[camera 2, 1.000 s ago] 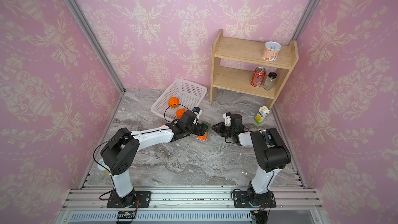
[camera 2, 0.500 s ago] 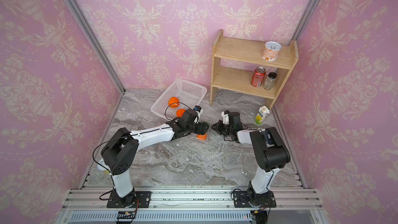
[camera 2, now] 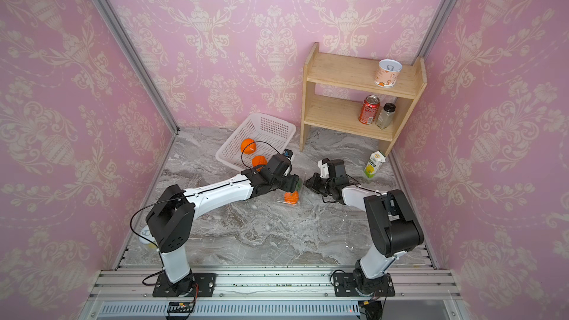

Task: Take oranges out of containers
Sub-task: Open the packing box at the center of the board.

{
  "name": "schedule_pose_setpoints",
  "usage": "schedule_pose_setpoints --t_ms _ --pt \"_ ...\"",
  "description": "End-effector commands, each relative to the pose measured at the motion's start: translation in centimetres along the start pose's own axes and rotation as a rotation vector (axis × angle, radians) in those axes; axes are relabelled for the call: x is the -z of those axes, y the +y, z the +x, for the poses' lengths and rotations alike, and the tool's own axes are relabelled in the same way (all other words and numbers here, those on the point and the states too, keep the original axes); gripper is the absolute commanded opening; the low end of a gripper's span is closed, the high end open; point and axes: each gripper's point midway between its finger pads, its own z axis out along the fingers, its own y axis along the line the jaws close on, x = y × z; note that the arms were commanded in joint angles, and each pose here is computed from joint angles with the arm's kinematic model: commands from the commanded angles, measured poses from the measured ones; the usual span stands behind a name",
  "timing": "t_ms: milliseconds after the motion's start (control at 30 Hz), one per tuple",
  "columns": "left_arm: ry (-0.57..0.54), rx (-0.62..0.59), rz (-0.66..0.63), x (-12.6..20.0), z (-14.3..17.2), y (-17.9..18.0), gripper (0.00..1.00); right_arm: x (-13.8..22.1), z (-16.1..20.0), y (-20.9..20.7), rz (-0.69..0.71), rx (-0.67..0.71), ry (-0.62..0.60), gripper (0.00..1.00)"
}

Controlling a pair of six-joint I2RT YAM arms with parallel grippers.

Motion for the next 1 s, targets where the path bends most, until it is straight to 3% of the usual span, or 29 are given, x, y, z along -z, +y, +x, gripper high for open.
schedule_pose_setpoints --t_ms 0,267,433,667,833,967 --pt "-0.01 -0.05 -0.051 2.2 -0.4 0.4 0.77 1.0 -0.1 0.7 0.012 0.033 -0.015 0.0" --pt "-0.078 0.011 0.148 2.6 -0.6 -3.4 0.71 2.6 -0.1 2.1 -0.019 0.03 -0.051 0.0" --pt "-0.088 0.047 0.222 2.1 -0.9 -5.0 0.61 2.9 -0.1 2.5 -0.031 0.025 -0.053 0.0" --pt "-0.067 0.033 0.231 0.9 -0.5 -6.2 0.59 2.8 0.3 3.2 -0.041 0.035 -0.055 0.0" --pt "0.041 0.014 0.102 -0.9 1.0 -4.8 0.58 3.2 0.3 4.0 -0.067 0.041 -0.069 0.0" --pt "0.049 0.007 0.047 -1.3 1.3 -3.9 0.54 3.8 0.3 4.3 -0.068 0.056 -0.091 0.0"
